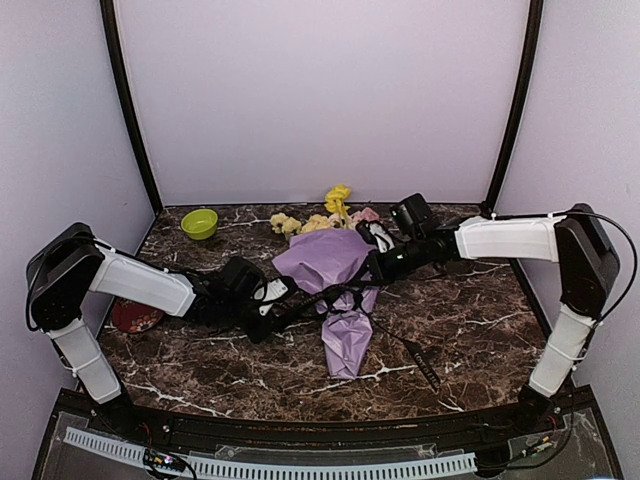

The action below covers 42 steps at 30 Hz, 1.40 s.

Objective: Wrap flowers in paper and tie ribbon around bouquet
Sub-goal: Tie the half-tied ribbon around the folded bouquet.

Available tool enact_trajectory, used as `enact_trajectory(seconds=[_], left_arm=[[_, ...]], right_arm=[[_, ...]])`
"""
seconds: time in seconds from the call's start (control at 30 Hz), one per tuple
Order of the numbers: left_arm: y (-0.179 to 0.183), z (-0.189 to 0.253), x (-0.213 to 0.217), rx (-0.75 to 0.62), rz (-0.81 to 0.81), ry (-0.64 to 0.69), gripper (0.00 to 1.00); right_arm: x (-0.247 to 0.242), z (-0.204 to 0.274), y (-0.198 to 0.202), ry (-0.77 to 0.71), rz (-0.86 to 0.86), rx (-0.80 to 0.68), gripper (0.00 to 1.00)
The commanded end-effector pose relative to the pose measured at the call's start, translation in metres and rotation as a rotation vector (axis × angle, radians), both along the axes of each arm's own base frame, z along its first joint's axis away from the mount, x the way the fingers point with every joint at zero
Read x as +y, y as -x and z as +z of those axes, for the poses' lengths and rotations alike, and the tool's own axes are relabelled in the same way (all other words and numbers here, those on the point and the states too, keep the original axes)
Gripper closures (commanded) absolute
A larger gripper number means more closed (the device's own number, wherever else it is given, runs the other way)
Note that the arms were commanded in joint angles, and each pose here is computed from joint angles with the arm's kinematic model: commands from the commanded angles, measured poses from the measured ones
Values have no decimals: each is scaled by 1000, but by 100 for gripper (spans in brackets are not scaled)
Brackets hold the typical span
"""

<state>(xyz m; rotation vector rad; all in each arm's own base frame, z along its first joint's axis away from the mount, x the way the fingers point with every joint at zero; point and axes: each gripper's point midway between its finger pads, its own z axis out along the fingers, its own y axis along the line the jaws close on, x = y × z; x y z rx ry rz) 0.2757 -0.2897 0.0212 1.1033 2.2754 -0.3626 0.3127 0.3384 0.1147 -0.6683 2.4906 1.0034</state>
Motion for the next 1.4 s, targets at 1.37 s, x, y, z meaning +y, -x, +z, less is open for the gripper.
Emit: enact_trajectory(seconds=[1.37], left_arm=[[8, -33, 73, 342, 476, -145, 100]], right_arm=[[-138, -95, 22, 176, -312, 221, 100]])
